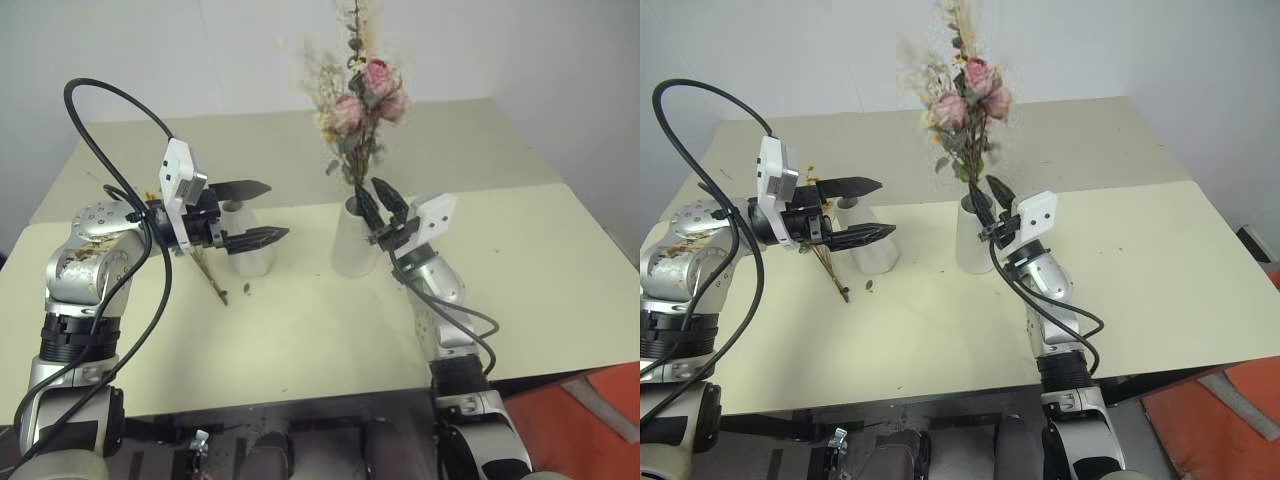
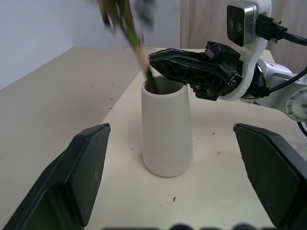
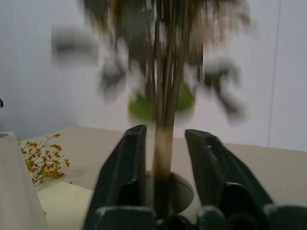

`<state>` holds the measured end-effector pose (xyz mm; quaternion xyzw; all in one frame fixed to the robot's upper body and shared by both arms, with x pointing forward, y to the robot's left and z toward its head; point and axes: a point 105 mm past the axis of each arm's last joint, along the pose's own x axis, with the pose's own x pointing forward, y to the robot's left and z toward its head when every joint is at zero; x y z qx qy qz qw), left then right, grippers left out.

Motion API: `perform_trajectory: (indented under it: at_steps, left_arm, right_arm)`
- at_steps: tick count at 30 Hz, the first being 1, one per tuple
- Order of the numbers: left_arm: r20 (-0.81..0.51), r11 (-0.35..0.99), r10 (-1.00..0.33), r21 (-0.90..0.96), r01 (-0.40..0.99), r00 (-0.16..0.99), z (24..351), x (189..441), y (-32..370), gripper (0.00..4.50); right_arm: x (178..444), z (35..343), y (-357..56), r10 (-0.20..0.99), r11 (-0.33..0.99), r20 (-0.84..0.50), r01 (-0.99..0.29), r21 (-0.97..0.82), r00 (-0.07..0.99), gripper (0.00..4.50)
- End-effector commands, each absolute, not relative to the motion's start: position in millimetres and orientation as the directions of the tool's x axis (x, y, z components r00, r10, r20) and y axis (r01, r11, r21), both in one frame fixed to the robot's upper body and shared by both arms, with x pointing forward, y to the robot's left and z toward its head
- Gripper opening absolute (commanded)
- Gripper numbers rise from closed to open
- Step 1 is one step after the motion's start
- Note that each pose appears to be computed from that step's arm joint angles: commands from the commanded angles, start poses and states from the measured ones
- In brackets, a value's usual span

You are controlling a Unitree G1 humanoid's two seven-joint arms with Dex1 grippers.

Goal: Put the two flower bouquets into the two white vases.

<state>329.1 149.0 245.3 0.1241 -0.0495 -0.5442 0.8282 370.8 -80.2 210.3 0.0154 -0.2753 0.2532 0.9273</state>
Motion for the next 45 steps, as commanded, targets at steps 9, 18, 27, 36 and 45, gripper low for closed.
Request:
perform_trajectory:
  at_steps: [9,18,27,36,45]
  left_arm:
    - [-0.026,0.38,-0.911,0.332,0.863,0.411,265,327,151,4.5]
    - [-0.021,0.408,-0.899,0.327,0.852,0.438,265,325,159,4.5]
    - [0.011,0.486,-0.859,0.327,0.81,0.511,270,301,172,4.5]
    - [-0.065,0.783,-0.584,0.22,0.582,0.809,256,290,217,4.5]
    - [-0.37,0.976,-0.182,0.045,0.214,0.911,219,309,251,4.5]
  right_arm:
    - [362,221,-85,0.452,0.873,0.566,-0.472,-0.122,0.69,4.48]
    - [337,225,-109,0.631,0.767,0.414,-0.605,-0.211,0.656,4.48]
    - [306,244,-133,0.848,0.529,0.192,-0.805,-0.269,0.493,4.48]
    - [292,256,-127,0.943,0.331,0.088,-0.891,-0.311,0.32,4.48]
    - [291,253,-117,0.967,0.247,0.034,-0.908,-0.339,0.251,4.48]
